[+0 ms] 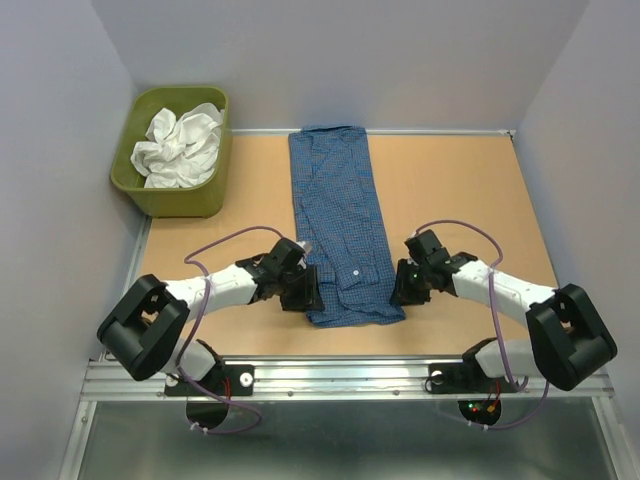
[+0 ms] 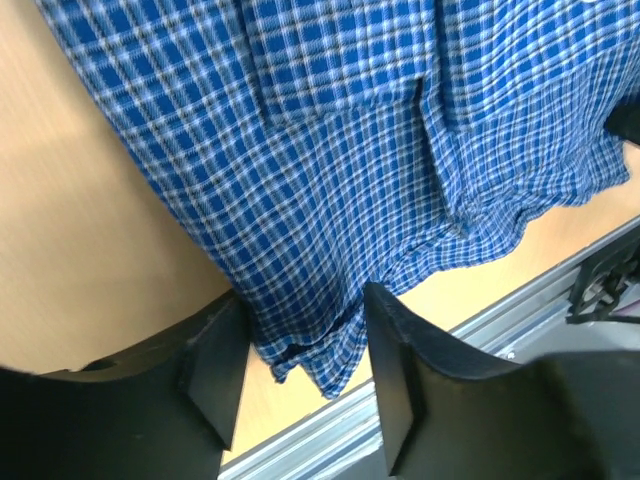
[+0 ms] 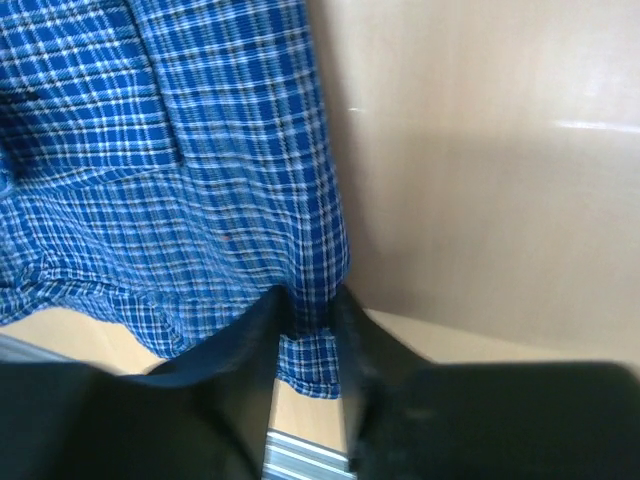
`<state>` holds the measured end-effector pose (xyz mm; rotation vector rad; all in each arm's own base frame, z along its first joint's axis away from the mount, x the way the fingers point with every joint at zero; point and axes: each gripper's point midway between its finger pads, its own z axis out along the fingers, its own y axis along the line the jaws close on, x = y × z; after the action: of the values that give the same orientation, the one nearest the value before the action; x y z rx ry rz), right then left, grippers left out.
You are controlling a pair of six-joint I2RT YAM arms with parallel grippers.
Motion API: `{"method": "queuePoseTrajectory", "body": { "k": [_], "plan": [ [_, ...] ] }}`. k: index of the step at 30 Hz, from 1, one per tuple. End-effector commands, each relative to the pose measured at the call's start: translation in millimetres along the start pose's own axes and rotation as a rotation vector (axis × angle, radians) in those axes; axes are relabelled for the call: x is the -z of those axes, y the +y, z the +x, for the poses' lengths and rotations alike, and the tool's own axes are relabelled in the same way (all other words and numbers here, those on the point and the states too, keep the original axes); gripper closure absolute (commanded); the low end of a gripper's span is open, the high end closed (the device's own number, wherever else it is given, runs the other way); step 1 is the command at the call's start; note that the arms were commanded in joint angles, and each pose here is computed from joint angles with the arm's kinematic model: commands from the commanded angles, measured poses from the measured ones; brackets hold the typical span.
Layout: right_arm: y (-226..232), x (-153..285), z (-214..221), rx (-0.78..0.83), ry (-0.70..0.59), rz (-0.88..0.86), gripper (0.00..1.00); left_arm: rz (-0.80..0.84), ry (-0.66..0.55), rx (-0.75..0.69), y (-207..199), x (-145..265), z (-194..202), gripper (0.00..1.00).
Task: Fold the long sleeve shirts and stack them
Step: Fold the shirt
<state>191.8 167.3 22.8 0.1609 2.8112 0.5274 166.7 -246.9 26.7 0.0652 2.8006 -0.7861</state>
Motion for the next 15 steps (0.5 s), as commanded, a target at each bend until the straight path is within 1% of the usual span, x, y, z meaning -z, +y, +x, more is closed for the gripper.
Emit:
{"method": "queuePoseTrajectory", "body": {
  "k": [1,2,3,4,5,6,7,8,9,15],
  "plan": [
    [-8.3,-9.6,19.8,0.007,0.077,-0.001,0.71,-0.102,0.11,-0.013,35.7,3.6,38.5,0.47],
    [-7.7,-8.9,20.0,0.009,0.077,-0.005,0.76,-0.1,0.103,-0.013,36.0,5.1,38.0,0.5],
    [-6.8,-8.2,19.7,0.013,0.076,-0.01,0.85,-0.108,0.105,-0.011,38.4,5.6,39.7,0.57],
    [-5.3,-6.7,19.6,0.015,0.074,-0.018,0.9,-0.105,0.103,-0.013,37.7,5.9,39.6,0.62],
    [-3.1,-4.4,18.9,0.028,0.068,-0.033,0.98,-0.097,0.092,-0.013,35.3,7.9,37.3,0.67],
    [-1.7,-3.1,18.9,0.029,0.068,-0.042,0.99,-0.092,0.089,-0.016,34.0,9.0,36.9,0.74],
    [0.1,-1.5,19.6,0.033,0.07,-0.051,0.99,-0.083,0.082,-0.015,31.5,10.3,35.0,0.87],
    [3.2,0.5,22.5,0.033,0.083,-0.068,0.99,-0.071,0.073,-0.02,28.7,12.4,33.5,0.9],
    [4.6,3.1,23.8,0.035,0.084,-0.08,1.0,-0.067,0.077,-0.022,27.7,14.0,34.8,1.0],
    [5.4,18.7,32.9,0.044,0.099,-0.099,0.99,-0.057,0.122,-0.025,32.9,24.3,52.1,1.0]
  ]
}}
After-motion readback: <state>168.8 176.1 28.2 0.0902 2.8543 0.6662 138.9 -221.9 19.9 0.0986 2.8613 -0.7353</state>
